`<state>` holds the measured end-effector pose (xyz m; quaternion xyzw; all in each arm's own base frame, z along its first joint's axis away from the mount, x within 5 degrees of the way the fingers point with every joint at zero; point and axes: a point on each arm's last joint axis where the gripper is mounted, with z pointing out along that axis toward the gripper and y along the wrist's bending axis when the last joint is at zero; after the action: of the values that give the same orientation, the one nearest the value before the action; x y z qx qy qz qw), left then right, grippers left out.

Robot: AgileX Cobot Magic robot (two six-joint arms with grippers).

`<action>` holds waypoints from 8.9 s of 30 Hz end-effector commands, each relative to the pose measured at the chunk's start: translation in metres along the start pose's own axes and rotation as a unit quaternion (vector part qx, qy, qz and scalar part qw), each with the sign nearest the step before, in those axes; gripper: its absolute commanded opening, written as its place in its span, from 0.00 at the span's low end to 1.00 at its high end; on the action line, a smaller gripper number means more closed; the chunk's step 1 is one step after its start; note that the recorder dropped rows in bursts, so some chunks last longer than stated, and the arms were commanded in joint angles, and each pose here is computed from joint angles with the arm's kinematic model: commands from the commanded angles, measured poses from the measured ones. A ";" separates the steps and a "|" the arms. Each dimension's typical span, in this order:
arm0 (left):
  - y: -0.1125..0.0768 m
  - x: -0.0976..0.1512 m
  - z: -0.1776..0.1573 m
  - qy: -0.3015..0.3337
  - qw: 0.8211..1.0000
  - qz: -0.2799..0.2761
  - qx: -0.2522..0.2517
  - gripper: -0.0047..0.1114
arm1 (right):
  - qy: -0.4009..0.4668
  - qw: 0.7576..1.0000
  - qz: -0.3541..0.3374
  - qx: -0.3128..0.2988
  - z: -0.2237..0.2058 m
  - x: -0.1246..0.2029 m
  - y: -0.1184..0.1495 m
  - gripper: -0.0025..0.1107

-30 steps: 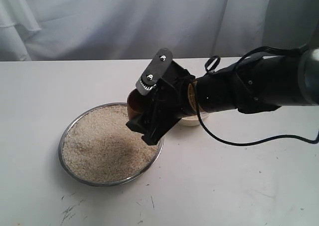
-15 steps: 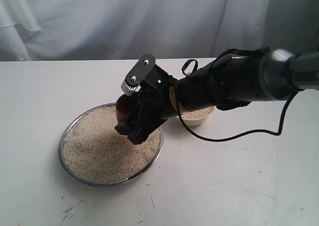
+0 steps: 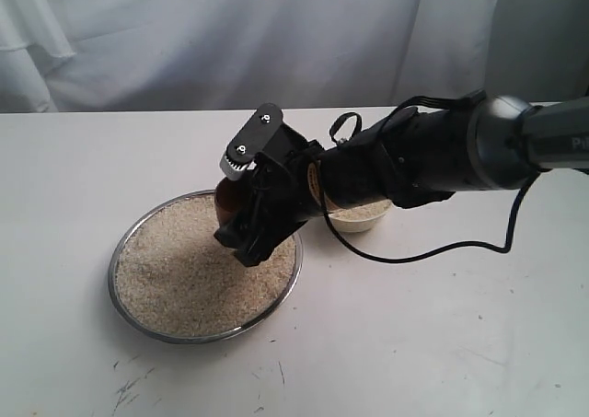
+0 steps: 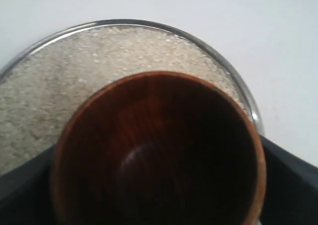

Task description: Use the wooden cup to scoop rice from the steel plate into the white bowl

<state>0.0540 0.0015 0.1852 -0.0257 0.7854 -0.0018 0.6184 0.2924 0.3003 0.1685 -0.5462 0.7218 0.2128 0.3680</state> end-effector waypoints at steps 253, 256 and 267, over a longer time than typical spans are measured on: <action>0.000 0.001 0.000 -0.003 1.000 0.000 0.001 0.04 | 0.054 0.998 -0.014 0.035 0.003 -0.051 0.034 0.02; 0.000 0.001 0.000 -0.003 1.000 0.000 0.001 0.04 | 0.057 0.995 -0.060 0.054 -0.021 -0.062 0.018 0.02; 0.000 0.001 0.000 -0.003 1.000 0.000 0.001 0.04 | 0.145 0.948 -0.269 -0.092 -0.058 -0.018 -0.030 0.02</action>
<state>0.0540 0.0015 0.1852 -0.0257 0.7854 -0.0018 0.6184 0.3061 0.2630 0.2189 -0.7413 0.6174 0.0951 0.2455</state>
